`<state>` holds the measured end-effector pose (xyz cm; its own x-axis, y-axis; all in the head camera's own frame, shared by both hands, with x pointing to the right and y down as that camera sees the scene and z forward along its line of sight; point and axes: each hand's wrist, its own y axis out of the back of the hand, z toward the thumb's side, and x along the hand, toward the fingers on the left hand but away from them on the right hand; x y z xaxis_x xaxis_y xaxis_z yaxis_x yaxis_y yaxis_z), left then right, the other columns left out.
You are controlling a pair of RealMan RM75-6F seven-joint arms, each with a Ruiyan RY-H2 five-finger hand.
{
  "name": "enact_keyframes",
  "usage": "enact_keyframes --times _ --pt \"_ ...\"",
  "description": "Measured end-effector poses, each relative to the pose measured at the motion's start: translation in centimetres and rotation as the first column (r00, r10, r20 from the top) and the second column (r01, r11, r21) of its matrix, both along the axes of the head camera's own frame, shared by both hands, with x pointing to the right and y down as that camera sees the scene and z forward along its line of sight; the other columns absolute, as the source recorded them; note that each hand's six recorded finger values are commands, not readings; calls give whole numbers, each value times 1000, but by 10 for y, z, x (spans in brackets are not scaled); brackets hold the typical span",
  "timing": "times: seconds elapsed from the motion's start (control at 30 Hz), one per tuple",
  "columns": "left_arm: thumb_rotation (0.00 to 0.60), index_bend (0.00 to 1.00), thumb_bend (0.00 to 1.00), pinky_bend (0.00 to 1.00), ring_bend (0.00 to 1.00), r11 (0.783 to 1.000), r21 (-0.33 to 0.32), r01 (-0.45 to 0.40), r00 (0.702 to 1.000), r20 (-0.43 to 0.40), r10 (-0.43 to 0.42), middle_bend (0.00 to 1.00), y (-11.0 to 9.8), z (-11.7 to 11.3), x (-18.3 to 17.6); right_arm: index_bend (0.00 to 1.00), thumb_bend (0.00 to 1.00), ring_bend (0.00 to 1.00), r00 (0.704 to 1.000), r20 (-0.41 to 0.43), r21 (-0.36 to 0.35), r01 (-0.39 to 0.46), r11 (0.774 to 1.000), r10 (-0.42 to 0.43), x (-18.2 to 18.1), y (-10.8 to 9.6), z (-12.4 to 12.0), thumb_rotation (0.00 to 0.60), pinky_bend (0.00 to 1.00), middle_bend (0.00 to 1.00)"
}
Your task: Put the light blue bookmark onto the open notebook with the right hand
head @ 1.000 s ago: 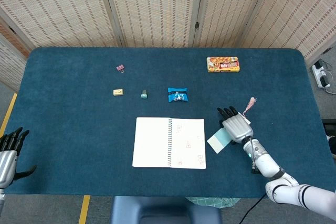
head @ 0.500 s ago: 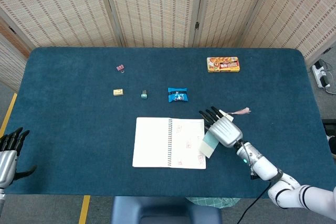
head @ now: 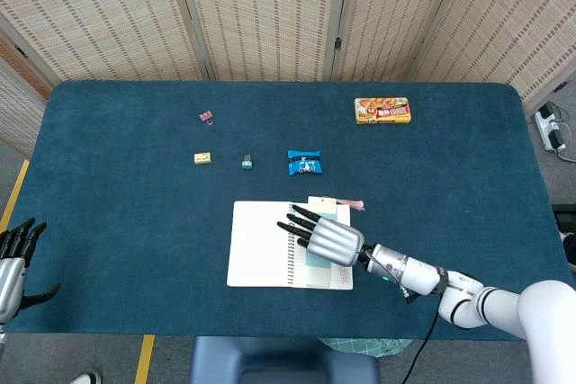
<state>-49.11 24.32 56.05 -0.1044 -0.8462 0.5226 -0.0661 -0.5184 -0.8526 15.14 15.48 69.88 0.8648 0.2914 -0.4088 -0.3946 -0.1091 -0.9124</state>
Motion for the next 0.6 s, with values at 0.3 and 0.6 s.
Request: enact_keyframes --times 0.3,0.6 --pt "600 0 228 0 0 1000 3 8 1000 -6 -8 0 -1 -3 -4 494 122 0 999 7 -9 33 999 -33 -11 4 11 600 32 0" --pt "600 0 228 0 0 1000 -3 -6 1000 -5 6 0 -1 -1 -2 494 123 0 999 -4 1 40 999 -40 -12 2 20 600 32 0"
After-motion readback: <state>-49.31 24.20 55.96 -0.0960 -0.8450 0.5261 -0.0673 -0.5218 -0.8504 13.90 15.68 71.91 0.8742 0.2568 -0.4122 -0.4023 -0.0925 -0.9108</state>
